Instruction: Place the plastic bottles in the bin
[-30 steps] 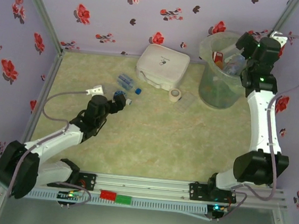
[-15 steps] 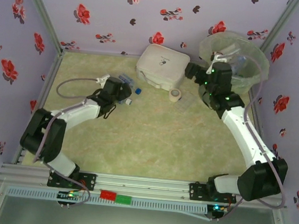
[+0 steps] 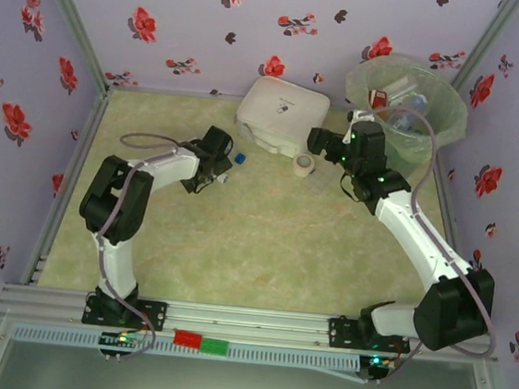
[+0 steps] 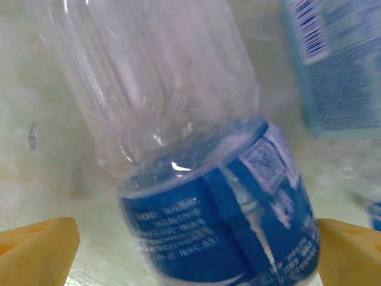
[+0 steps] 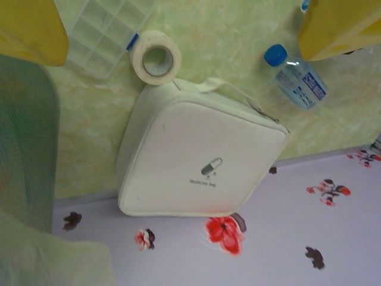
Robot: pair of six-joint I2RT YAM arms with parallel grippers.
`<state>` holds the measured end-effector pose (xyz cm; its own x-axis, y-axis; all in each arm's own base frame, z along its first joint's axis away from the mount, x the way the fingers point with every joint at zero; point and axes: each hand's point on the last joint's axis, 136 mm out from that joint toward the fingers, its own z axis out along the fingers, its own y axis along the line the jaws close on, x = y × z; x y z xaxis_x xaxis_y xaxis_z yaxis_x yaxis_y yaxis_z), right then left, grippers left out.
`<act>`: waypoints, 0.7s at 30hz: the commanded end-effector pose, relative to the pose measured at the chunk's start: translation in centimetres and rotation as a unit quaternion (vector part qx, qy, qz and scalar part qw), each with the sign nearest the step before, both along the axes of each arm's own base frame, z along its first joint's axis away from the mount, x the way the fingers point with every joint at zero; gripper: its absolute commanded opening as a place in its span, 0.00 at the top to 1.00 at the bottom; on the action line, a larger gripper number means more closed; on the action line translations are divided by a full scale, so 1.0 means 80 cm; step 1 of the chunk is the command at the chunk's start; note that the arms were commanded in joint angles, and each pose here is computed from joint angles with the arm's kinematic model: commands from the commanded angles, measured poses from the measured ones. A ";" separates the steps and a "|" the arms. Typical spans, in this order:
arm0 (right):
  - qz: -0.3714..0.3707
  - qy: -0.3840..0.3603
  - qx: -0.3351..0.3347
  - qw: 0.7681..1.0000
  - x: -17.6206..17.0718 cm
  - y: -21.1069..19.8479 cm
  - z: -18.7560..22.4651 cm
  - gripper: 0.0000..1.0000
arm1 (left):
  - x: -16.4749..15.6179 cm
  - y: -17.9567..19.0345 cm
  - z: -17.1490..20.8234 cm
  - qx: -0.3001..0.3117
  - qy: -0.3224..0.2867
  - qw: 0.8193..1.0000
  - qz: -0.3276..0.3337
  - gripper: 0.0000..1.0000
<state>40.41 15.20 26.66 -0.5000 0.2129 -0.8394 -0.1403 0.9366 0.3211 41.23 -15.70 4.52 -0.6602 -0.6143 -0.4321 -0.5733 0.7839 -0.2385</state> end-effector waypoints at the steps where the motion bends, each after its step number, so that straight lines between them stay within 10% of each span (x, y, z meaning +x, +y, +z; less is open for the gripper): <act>1: 0.006 -0.004 0.001 1.000 -0.002 0.002 -0.003 0.01 | -0.008 0.007 -0.015 0.010 0.034 0.999 0.022 0.03; 13: 0.017 0.018 0.007 1.000 -0.006 0.009 -0.021 0.01 | -0.008 0.028 -0.022 0.031 0.033 0.998 0.032 0.37; 21: 0.063 0.027 0.067 0.995 -0.001 0.043 -0.019 0.00 | -0.008 0.023 0.018 0.041 -0.013 0.998 -0.042 0.42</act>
<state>40.06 16.68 24.70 -0.5568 0.2223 -0.8004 -0.1809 0.9080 0.3780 40.36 -14.17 3.47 -0.6813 -0.5869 -0.4375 -0.5734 0.7994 -0.1794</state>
